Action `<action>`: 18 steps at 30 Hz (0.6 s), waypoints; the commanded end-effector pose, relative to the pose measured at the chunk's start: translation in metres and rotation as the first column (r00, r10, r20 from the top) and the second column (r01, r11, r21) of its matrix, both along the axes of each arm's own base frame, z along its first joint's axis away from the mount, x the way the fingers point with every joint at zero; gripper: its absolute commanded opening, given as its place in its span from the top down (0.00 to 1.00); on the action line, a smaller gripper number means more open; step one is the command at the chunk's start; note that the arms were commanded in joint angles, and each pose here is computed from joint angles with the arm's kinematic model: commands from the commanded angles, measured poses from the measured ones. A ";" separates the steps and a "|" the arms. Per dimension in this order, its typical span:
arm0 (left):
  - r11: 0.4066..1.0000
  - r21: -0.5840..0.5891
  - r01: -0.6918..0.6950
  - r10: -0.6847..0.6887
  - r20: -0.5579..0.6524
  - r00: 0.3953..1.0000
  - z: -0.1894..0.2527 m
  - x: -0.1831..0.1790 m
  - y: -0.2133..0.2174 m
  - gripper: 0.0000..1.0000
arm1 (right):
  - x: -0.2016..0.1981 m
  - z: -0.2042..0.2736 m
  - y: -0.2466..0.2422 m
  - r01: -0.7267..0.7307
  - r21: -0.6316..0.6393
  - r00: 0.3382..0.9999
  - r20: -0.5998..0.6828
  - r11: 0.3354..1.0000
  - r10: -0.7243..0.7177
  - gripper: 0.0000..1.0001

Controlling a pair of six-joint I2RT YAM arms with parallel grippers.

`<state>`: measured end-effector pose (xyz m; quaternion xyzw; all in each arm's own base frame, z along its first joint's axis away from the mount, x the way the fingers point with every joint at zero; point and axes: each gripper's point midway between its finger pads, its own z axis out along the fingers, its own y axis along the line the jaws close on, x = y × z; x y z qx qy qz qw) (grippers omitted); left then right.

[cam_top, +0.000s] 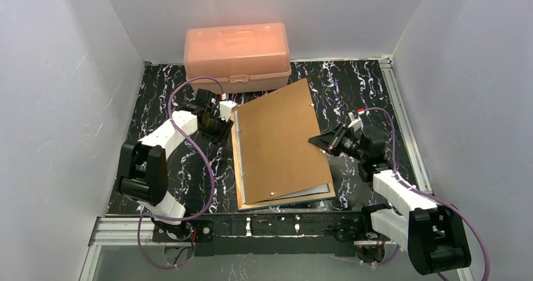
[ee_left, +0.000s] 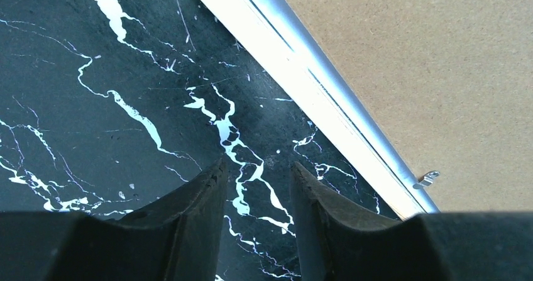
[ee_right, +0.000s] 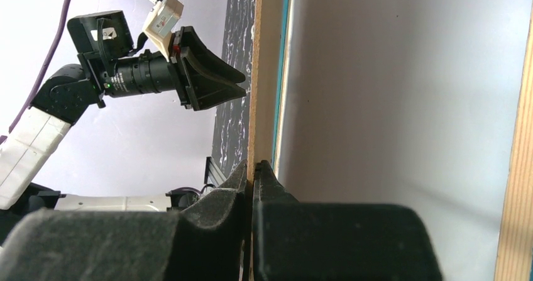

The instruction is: Put the photo into the frame

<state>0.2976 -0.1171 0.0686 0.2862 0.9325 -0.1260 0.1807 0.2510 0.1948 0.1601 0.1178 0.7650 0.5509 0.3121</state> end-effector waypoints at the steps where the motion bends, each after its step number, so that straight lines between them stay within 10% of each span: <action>1: 1.000 -0.008 0.014 -0.014 -0.028 1.000 -0.008 -0.006 -0.004 0.61 | 0.003 0.028 0.004 -0.027 0.052 0.991 0.133 0.998 0.020 0.99; 18: 0.999 0.008 0.045 -0.044 -0.048 0.998 -0.024 -0.003 -0.015 0.68 | 0.003 0.020 0.006 -0.039 0.085 0.994 0.103 0.996 0.030 0.99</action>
